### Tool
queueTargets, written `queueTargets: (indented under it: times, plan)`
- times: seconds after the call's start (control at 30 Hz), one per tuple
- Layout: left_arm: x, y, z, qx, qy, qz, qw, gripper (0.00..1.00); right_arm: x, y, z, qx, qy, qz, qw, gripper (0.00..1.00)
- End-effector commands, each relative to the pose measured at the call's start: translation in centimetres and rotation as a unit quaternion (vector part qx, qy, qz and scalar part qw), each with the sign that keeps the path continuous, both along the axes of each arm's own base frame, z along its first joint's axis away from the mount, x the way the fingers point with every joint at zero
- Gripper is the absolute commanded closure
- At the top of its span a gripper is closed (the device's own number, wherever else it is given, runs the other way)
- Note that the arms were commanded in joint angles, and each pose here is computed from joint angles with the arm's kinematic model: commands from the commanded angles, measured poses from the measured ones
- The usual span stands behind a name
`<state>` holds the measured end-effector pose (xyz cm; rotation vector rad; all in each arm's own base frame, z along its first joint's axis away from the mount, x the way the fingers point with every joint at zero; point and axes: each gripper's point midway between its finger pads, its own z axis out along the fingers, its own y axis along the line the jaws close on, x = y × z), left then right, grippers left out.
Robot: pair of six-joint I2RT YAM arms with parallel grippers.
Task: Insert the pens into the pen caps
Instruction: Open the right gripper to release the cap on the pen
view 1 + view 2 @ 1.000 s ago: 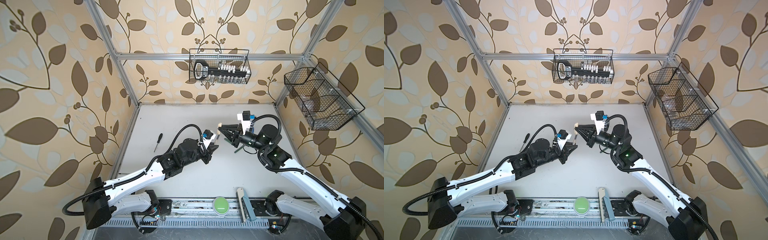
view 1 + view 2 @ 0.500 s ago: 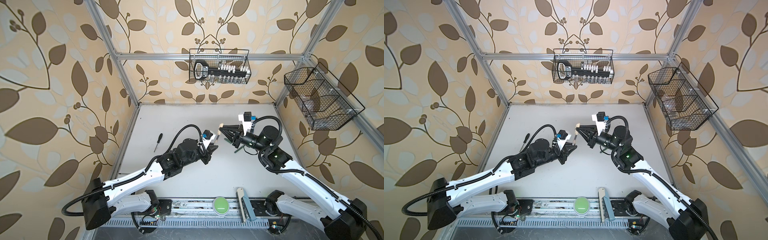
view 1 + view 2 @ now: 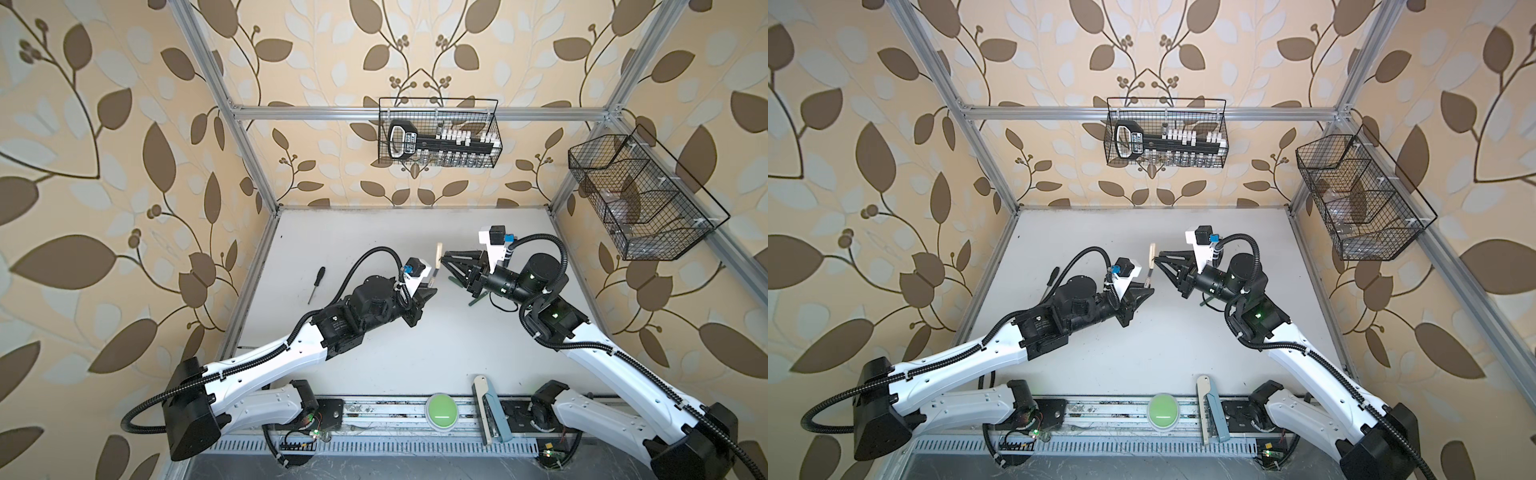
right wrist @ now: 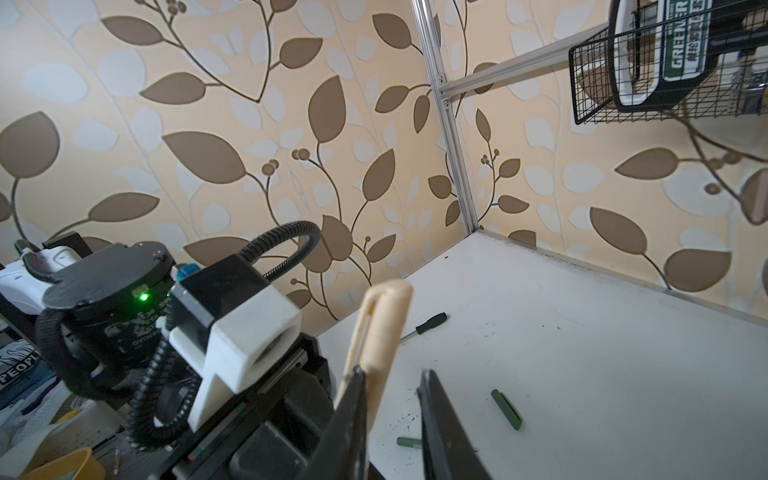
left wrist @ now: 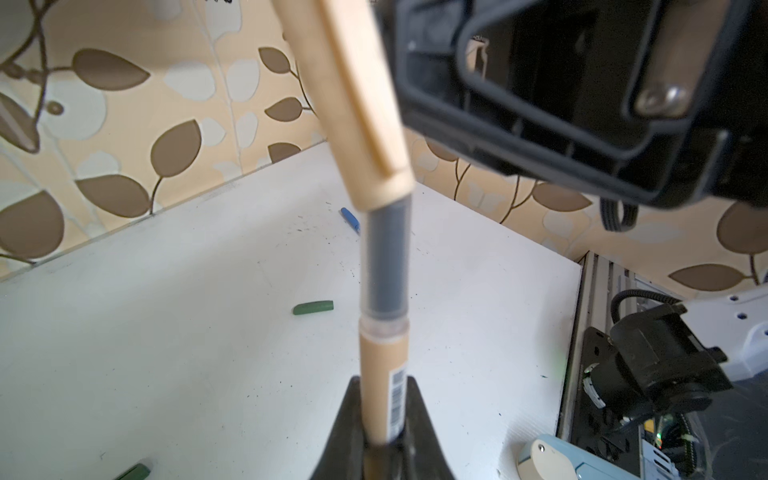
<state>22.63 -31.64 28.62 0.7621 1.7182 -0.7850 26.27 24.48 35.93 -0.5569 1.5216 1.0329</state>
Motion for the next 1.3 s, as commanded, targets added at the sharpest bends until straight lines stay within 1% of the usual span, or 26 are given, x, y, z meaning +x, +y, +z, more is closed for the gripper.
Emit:
queueTargets:
  times: [0.0,0.17,0.43,0.53,0.63,0.73,0.87,1.03,1.27]
  plan:
    - [0.0,-0.5,4.8,-0.045,-0.051,-0.006,0.998,1.0,-0.3,-0.2,-0.6,-0.017,-0.007,-0.007,1.0,0.76]
    - [0.3,-0.7,4.5,-0.039,-0.051,-0.002,0.998,1.0,-0.7,-0.4,-0.7,-0.025,-0.011,-0.009,1.0,0.75]
    - [0.6,-0.6,4.3,-0.034,-0.055,0.006,0.998,1.0,-1.4,-1.0,0.1,-0.029,-0.029,-0.018,0.999,0.72]
    - [0.6,-0.6,4.3,-0.032,-0.055,0.004,0.998,1.0,-1.6,-1.4,0.5,-0.022,-0.028,-0.017,0.999,0.66]
    - [0.6,-0.6,4.2,-0.031,-0.055,0.003,0.998,1.0,-1.5,-1.8,1.2,-0.007,-0.018,-0.009,1.0,0.55]
    - [0.5,-0.6,4.0,-0.03,-0.054,0.002,0.998,1.0,-1.4,-1.9,2.1,0.012,-0.007,0.02,1.0,0.42]
    - [0.4,-0.6,3.9,-0.029,-0.053,0.001,0.998,1.0,-1.0,-1.7,3.4,0.026,0.006,0.064,0.998,0.33]
    - [0.4,-0.5,3.9,-0.031,-0.052,0.002,0.998,1.0,-0.6,-0.9,4.5,0.038,0.013,0.11,0.993,0.29]
    - [0.3,-0.5,3.6,-0.031,-0.05,0.0,0.998,1.0,0.4,-0.6,5.5,0.048,0.015,0.122,0.991,0.27]
